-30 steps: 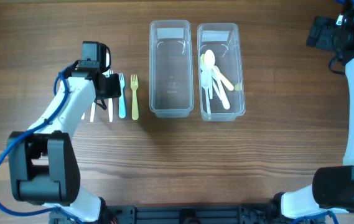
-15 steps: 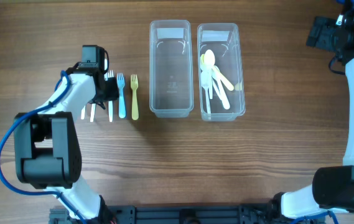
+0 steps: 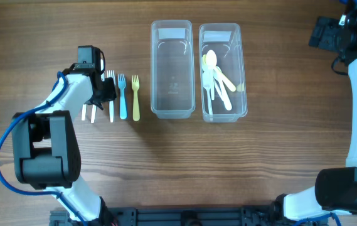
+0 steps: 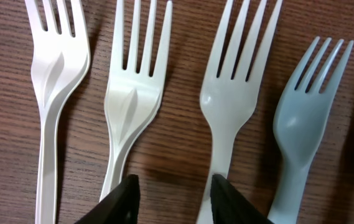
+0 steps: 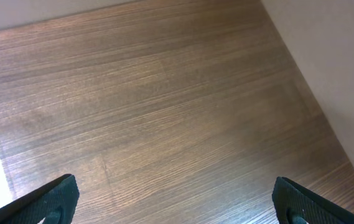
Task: Pack container
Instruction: 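Lower the left gripper onto a white fork and close on its handle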
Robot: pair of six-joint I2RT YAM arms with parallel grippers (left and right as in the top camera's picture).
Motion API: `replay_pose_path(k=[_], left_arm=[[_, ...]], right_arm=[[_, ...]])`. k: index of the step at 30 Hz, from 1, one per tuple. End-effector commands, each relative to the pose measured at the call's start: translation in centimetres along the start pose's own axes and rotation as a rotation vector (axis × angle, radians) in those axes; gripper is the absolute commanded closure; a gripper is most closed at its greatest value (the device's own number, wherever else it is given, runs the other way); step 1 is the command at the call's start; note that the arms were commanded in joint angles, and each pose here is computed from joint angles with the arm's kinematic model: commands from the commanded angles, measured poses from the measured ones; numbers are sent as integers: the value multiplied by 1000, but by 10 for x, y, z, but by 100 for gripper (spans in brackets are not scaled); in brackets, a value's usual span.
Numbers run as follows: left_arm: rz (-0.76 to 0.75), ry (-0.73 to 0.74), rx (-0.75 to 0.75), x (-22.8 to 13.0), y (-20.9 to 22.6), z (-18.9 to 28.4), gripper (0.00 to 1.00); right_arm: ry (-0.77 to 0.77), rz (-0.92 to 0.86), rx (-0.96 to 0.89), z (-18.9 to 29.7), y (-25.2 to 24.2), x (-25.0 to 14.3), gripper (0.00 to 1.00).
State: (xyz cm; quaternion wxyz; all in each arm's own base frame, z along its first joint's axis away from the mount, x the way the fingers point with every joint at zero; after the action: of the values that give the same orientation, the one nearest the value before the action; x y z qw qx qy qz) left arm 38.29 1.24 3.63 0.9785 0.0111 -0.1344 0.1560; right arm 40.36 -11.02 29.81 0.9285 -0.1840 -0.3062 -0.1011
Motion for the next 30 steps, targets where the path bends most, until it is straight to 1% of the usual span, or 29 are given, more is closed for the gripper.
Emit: replay_pose_path(k=[1, 7, 11, 18, 20, 24, 27, 30], left_arm=[[8, 5, -27, 4, -4, -3, 62], [8, 13, -43, 2, -6, -3, 46], [7, 17, -42, 2, -6, -3, 42], [8, 3, -45, 4, -7, 2, 41], [8, -17, -51, 9, -8, 8, 43], [11, -84, -72, 23, -11, 29, 43], [12, -122, -84, 30, -12, 42, 46], [12, -120, -84, 29, -12, 44, 50]], right_arm=[[-5, -12, -16, 0, -2, 2, 0], [-5, -12, -16, 0, -2, 2, 0], [-5, -12, -16, 0, -2, 2, 0], [-5, -12, -16, 0, -2, 2, 0], [-5, -12, -16, 0, -2, 2, 0], [-5, -12, -16, 0, -2, 2, 0], [-5, -12, -16, 0, -2, 2, 0], [-5, -12, -16, 0, -2, 2, 0]])
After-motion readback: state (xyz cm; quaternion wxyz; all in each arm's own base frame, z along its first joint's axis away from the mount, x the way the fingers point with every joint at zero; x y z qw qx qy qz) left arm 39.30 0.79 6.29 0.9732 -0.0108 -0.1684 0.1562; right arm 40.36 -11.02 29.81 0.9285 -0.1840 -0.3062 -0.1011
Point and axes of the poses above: each gripper's point midway between its finger pads, its own z axis back along the fingers, its own y axis along the line the jaws close on, x = y × z, the point moved 3 cm from there along z, back along the fingers, and after that the axes turned 7 degrees about z, right-handed, at the moved point
